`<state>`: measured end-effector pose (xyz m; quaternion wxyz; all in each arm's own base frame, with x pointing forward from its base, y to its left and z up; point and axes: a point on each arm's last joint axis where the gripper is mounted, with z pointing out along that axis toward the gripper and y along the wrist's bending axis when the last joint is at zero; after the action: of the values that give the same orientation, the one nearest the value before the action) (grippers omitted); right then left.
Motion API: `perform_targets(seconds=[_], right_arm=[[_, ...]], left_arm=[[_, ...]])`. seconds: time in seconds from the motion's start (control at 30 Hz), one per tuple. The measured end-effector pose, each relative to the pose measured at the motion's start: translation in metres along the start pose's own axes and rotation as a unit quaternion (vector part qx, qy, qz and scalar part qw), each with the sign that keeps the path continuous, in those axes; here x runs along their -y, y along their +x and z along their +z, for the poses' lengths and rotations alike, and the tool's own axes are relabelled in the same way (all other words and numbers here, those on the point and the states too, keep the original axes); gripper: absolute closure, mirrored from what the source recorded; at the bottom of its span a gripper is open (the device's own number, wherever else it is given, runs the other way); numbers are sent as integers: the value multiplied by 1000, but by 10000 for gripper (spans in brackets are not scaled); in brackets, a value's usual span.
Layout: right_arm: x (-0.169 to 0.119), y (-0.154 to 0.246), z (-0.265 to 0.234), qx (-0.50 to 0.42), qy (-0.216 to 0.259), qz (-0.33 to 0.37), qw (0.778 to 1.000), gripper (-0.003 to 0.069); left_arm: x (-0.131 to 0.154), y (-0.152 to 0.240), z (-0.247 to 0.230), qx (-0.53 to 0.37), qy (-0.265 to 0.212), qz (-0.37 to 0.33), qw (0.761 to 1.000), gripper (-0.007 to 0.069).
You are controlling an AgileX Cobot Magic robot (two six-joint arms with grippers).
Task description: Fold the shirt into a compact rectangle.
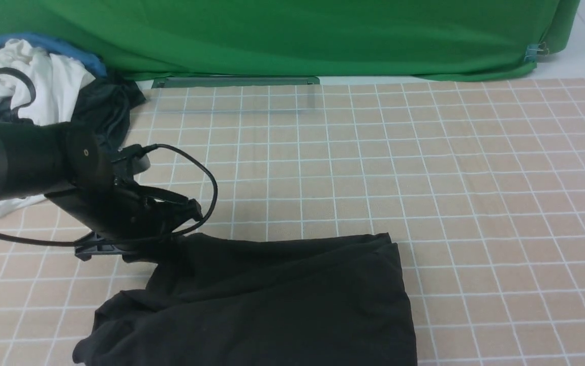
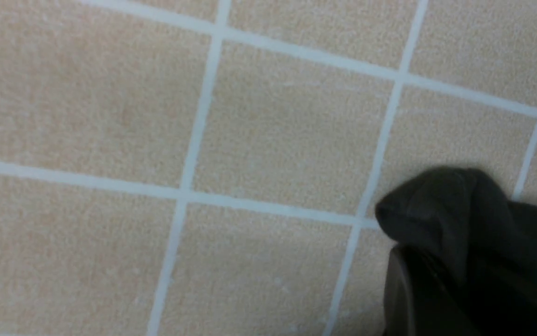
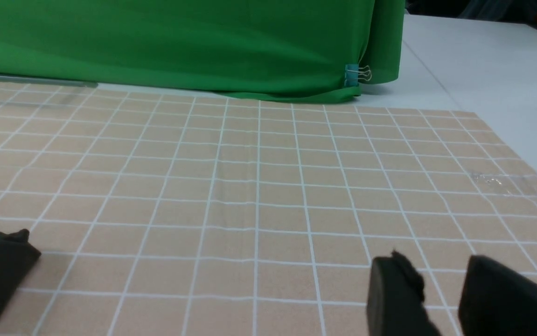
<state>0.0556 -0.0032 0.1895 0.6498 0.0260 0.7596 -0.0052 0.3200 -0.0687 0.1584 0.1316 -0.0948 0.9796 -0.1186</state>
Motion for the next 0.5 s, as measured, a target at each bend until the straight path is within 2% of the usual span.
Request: perform_targets(seconds=[0.5], right_arm=[[0,0,0,0,0,0,1000,421]], left_arm=[[27,-48,-27,62,37,-26,997,605]])
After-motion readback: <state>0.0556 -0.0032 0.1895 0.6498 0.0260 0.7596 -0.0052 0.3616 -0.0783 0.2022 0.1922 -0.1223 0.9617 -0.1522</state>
